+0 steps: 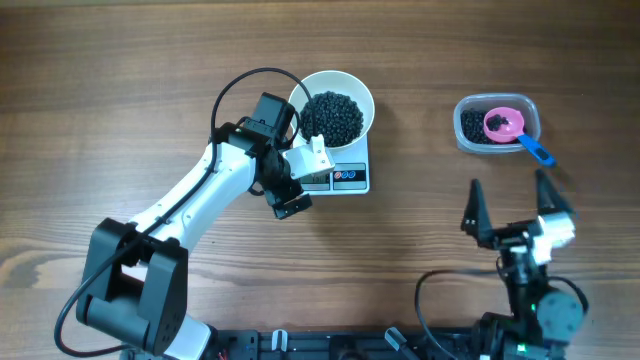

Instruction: Scoop item into bowl and weigh 150g on scale

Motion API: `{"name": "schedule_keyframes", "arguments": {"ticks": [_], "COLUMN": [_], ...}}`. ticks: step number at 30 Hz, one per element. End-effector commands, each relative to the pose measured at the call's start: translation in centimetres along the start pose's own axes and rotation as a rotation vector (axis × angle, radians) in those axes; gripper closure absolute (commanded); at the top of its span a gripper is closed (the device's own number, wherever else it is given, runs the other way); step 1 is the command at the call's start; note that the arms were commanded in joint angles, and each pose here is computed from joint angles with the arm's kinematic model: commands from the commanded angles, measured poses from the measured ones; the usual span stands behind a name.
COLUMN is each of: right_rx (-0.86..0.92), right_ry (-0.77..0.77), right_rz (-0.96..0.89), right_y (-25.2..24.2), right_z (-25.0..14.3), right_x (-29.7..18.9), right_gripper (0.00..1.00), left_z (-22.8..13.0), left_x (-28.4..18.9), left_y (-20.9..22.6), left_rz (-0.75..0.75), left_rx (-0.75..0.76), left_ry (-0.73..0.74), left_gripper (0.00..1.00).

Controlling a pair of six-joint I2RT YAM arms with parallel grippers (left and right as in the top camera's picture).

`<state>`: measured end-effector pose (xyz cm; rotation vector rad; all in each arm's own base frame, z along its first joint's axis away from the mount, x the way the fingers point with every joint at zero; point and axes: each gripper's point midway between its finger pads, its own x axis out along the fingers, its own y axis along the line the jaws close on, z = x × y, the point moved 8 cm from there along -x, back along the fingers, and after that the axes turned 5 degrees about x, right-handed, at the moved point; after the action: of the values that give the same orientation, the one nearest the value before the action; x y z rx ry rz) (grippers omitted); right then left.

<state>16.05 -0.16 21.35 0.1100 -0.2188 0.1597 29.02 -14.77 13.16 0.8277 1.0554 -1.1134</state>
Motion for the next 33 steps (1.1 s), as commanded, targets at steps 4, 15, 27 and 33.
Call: {"name": "schedule_keyframes", "arguments": {"ticks": [4,15,27,33], "right_rx": [0.033,0.048,0.043,0.037], "right_ry": [0.192,0.207,0.200,0.190], "right_rz": [-0.043,0.063,0.006,-0.073], "right_y": [-0.5,1.2,1.0,0.2], "right_z": [-3.3,-3.6,-3.6,-3.5], "right_x": [-0.4,-0.2,-0.1,-0.1], "right_gripper": [0.00,0.00,0.00,0.00], "left_z": [-0.1,-0.1,-0.1,-0.1], "left_x": [0.3,0.3,0.3,0.3], "left_y": [-0.1,-0.1,-0.1,-0.1], "left_rz": [-0.020,-0.020,-0.020,-0.020], "left_rx": [0.014,0.014,0.015,0.014], "left_ry": [-0.008,-0.008,-0.008,-0.008], "left_gripper": [0.00,0.00,0.00,0.00]}}
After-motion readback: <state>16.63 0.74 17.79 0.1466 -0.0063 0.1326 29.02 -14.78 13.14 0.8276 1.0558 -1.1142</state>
